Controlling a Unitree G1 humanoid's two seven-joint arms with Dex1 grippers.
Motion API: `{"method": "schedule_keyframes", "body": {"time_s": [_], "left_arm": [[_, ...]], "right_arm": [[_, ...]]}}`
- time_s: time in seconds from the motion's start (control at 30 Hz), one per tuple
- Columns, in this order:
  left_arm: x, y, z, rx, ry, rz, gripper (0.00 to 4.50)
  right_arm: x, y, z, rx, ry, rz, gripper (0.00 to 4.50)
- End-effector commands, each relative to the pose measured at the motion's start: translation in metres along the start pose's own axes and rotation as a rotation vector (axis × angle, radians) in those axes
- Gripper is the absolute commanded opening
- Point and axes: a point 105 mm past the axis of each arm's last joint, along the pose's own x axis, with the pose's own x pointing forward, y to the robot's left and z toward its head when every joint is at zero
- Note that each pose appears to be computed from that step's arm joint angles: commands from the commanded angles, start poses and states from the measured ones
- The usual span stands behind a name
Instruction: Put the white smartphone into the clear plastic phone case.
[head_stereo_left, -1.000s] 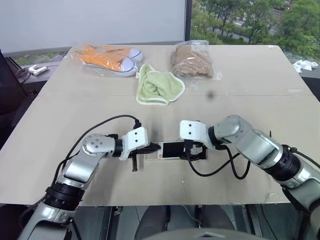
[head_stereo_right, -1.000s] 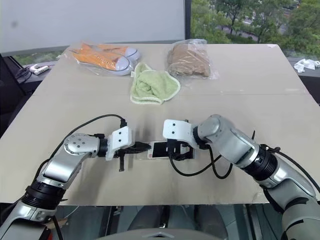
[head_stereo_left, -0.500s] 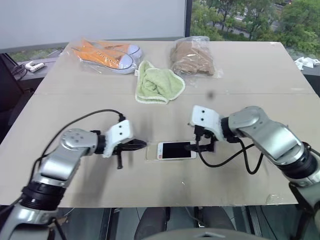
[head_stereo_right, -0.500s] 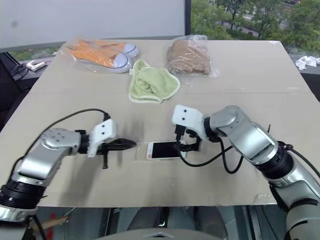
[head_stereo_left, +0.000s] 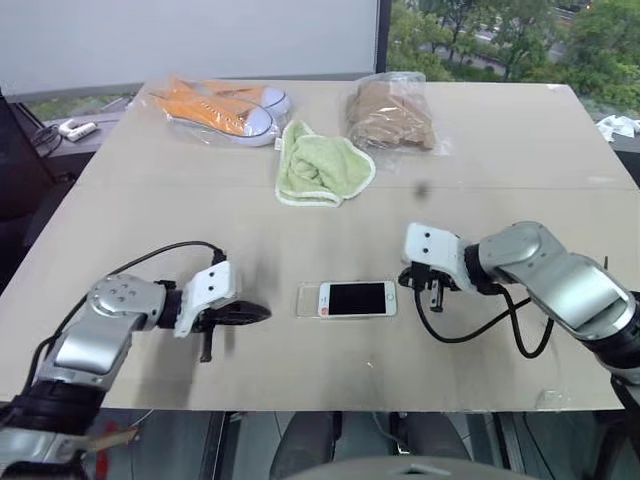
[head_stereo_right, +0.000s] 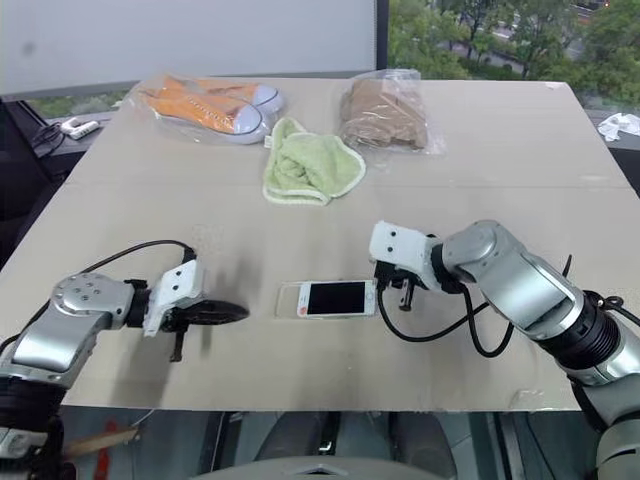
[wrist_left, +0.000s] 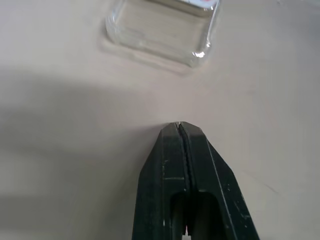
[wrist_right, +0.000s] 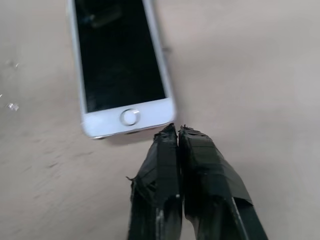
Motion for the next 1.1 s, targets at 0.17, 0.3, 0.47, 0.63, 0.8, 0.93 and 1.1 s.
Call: {"method": "schedule_keyframes", "body": {"time_s": [0.17, 0.3, 0.47, 0.63, 0.8, 0.93, 1.1], "left_arm": [[0.024, 0.008, -0.009, 0.02, 0.01, 0.026, 0.0], [0.04, 0.011, -0.004, 0.038, -0.014, 0.025, 0.0], [0.056, 0.013, 0.006, 0.048, -0.053, 0.017, 0.0], [0.069, 0.007, 0.015, 0.047, -0.095, -0.012, 0.0], [0.08, 0.003, 0.028, 0.025, -0.156, -0.039, 0.0], [0.083, -0.003, 0.04, -0.008, -0.201, -0.087, 0.0], [0.076, -0.013, 0.042, -0.037, -0.19, -0.179, 0.0]], "right_arm": [[-0.008, 0.002, -0.005, -0.046, 0.049, 0.001, 0.05], [-0.005, 0.007, -0.008, -0.047, 0.069, 0.02, 0.05], [-0.004, 0.007, -0.009, -0.036, 0.074, 0.016, 0.05], [-0.005, 0.006, -0.009, -0.026, 0.078, 0.008, 0.05], [-0.008, 0.006, -0.01, -0.017, 0.085, 0.008, 0.05], [-0.009, 0.005, -0.01, -0.013, 0.087, 0.002, 0.05], [-0.009, 0.005, -0.011, -0.004, 0.086, 0.002, 0.05]]}}
